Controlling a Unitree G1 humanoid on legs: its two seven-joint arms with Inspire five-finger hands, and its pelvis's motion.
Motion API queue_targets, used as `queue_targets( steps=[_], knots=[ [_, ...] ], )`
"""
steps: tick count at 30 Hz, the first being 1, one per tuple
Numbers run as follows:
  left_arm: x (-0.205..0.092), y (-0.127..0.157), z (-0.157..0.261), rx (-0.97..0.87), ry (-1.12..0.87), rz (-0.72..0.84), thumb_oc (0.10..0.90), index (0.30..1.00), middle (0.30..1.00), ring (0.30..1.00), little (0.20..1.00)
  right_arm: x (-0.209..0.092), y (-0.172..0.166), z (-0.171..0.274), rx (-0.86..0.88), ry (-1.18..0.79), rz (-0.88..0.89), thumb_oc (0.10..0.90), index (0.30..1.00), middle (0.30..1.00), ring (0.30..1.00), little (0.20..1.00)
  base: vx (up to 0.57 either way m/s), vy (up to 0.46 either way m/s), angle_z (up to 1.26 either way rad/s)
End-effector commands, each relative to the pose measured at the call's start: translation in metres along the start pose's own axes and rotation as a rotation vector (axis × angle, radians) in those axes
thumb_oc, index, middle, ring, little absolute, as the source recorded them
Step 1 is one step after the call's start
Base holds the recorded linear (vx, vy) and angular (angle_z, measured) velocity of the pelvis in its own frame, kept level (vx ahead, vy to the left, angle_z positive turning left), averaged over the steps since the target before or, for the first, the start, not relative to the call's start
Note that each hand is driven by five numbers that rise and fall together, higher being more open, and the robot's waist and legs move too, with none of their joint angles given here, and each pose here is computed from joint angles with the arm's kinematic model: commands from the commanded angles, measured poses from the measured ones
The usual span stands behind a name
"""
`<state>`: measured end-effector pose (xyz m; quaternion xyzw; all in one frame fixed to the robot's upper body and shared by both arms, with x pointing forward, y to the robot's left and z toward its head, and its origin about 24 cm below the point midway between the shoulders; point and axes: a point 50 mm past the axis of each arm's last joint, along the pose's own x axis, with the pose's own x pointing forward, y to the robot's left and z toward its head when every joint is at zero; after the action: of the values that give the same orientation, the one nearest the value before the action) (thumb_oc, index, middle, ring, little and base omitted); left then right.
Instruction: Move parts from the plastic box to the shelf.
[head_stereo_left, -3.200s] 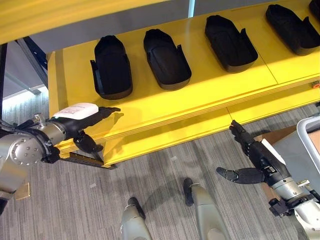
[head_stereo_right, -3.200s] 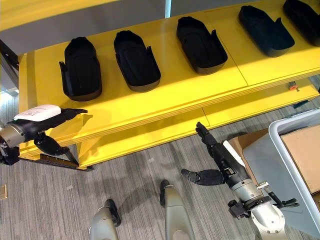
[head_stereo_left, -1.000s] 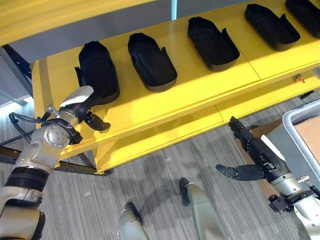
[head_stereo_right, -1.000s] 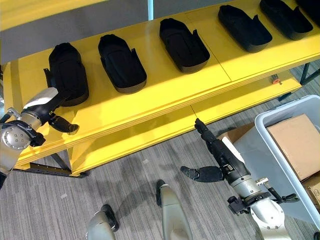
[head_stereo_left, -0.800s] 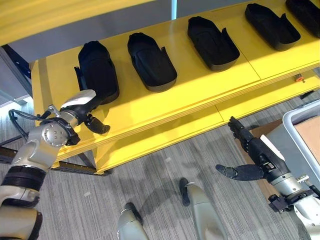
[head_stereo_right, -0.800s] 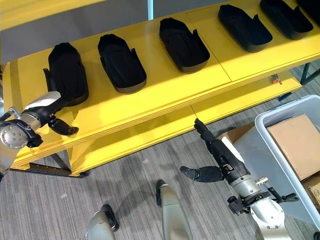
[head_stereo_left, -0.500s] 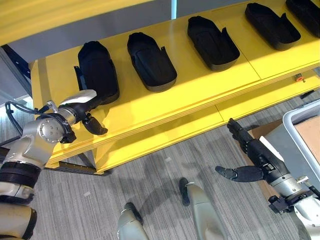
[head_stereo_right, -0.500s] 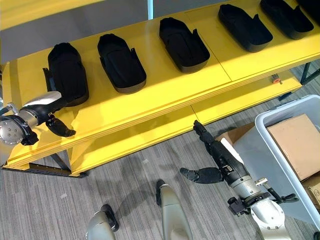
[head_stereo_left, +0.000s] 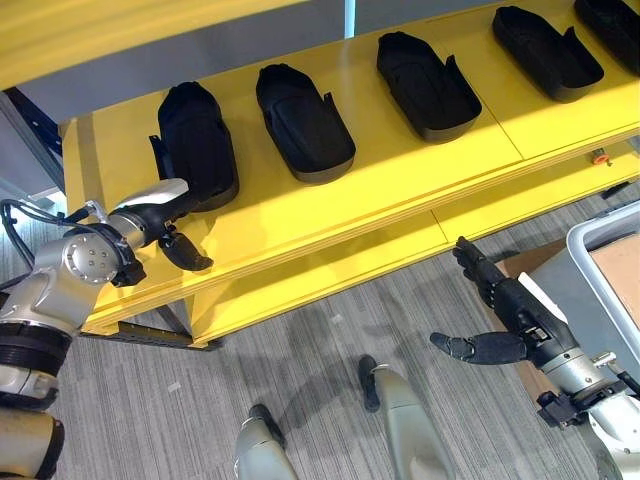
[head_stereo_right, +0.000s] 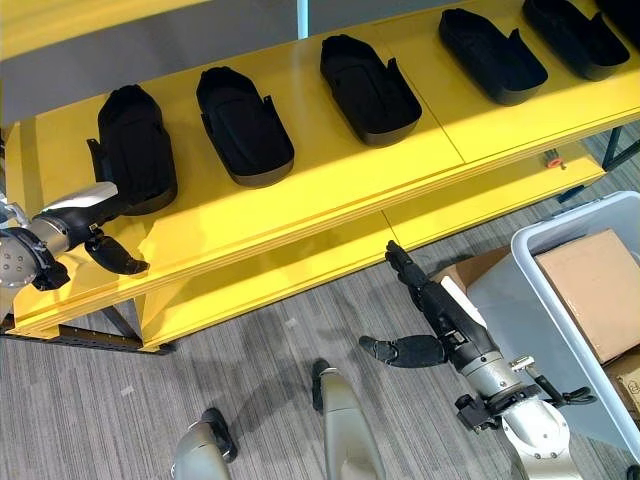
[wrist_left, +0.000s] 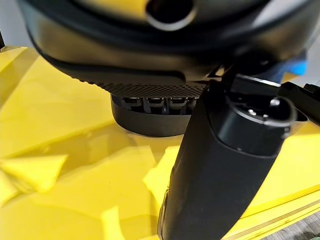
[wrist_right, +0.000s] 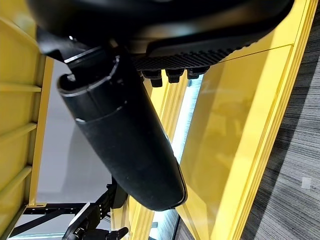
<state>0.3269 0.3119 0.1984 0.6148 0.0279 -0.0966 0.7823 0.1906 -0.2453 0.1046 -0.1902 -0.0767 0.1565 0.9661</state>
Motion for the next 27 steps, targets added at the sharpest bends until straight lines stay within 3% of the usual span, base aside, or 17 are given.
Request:
queue_targets(
  steps=[1,27],
  knots=[
    [-0.011,0.050,0.023,0.037,-0.103,0.157,0.900,1.000,1.000,1.000,1.000,0.000,-0.008,0.030,-0.008,-0.183,-0.032,0.900,1.000,1.000,1.000,1.000,0.00,0.000,0.00],
    [-0.011,0.049,0.037,0.055,-0.165,0.129,0.900,1.000,1.000,1.000,1.000,0.001,-0.007,0.029,-0.002,-0.178,-0.021,0.900,1.000,1.000,1.000,1.000,0.00,0.000,0.00]
  ],
)
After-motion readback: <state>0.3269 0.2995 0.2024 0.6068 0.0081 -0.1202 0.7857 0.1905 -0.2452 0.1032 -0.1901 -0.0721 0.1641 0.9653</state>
